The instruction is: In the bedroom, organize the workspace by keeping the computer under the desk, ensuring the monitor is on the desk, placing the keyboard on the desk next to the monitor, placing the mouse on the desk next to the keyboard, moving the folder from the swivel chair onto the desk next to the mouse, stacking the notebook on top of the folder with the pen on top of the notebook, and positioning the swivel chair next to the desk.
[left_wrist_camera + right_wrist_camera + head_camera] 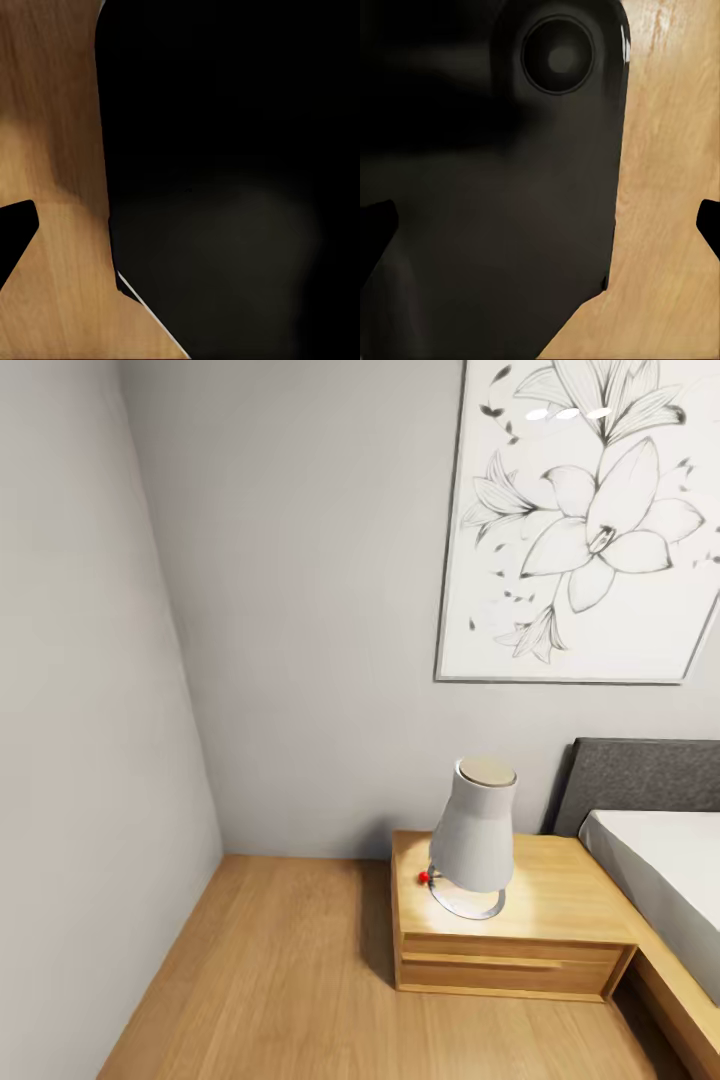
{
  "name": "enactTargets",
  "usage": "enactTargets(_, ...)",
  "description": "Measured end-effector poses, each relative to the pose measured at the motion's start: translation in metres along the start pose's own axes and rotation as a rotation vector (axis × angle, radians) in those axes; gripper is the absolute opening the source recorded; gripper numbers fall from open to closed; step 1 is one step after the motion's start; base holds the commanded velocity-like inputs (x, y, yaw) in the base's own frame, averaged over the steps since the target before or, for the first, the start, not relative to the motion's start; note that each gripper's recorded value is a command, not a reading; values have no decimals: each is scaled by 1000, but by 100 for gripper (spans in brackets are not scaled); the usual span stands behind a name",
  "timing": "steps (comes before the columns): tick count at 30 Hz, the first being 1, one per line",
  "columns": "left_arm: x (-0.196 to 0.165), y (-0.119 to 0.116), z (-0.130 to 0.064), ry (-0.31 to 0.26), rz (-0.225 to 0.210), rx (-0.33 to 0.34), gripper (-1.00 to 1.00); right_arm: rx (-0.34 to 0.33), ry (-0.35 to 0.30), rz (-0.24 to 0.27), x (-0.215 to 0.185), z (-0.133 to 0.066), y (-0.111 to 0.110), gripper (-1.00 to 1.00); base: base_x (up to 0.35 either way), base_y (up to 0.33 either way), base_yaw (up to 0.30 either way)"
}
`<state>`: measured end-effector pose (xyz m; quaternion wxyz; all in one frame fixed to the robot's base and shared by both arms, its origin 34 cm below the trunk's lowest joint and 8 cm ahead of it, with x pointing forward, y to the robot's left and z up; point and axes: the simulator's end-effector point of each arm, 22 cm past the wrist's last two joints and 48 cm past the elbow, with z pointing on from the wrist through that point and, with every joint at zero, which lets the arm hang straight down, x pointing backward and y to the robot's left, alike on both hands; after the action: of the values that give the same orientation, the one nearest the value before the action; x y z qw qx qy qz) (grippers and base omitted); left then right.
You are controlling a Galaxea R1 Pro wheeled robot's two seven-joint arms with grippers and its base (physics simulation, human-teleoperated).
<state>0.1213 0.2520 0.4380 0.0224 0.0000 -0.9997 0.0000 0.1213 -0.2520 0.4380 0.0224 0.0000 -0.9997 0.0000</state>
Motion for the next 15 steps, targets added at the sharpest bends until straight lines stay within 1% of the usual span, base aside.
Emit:
enactTargets(1,0,0,0,0,0,0,100,0,0,0,0,0,0,100,0,0,0)
enactTargets(2,-3,-4,-2,-8,7,3,100,-3,-2,8,-2,-2,4,100,0,0,0)
enactTargets(6,-8,-22,-9,-19,6,26,100,-24,4,11,0,-9,21,100,0,0,0)
enactTargets(8,-10,-30,-12,-24,5,37,100,-26,0,13,-2,-12,22,100,0,0,0)
enactTargets(15,-13,-31,-24,-29,6,39,100,-25,-10,14,-7,-24,21,100,0,0,0)
